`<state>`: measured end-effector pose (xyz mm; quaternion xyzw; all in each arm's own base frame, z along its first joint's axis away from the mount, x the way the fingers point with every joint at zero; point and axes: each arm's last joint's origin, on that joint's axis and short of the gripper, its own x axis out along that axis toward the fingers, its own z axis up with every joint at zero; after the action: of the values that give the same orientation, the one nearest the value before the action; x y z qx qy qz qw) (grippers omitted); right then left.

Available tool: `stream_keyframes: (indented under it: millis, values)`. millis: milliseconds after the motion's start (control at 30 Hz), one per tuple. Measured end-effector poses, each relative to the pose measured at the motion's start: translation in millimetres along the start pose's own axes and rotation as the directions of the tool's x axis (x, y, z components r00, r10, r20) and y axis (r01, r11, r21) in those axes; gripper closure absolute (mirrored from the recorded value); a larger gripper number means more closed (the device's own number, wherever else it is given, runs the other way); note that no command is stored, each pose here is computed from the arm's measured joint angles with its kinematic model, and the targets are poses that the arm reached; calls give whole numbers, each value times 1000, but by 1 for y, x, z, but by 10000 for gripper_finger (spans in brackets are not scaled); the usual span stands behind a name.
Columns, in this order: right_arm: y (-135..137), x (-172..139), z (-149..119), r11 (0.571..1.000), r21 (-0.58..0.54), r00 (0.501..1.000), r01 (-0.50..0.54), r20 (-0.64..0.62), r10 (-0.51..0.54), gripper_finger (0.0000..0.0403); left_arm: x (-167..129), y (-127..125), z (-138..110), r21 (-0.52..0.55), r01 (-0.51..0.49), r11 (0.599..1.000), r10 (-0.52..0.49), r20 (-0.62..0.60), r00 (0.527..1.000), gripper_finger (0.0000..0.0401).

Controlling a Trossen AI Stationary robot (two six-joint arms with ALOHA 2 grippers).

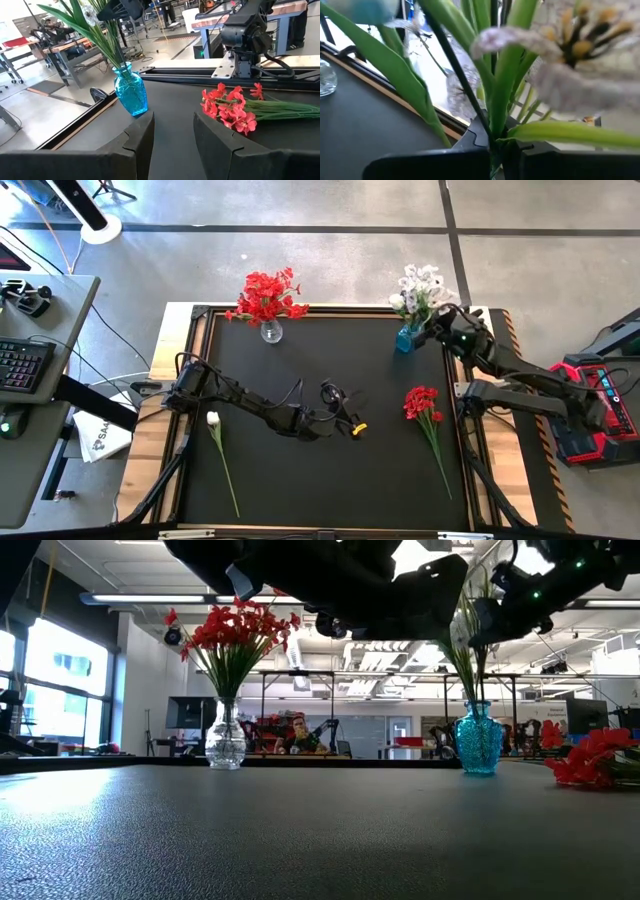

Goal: Sort flowers into vase by color
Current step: Put the white flowers into the blue vase

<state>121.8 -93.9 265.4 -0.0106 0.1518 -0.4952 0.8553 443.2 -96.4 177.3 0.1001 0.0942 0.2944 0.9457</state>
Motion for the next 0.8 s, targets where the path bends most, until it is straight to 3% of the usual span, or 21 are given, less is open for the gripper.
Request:
stream_keyframes:
  millis: [333,667,800]
  values:
    - [-1,1,-8,999,33,997,-7,-75,10,388,0,0,1,-25,0,1000,0,1,1000,275]
    - [-2,0,-7,1000,18,996,-9,-91,11,241,0,1,1,-26,-2,1000,2,1,1000,275]
    - [-4,-6,1,999,39,992,-17,-124,22,199,0,1,1,-26,-2,1000,2,1,1000,275]
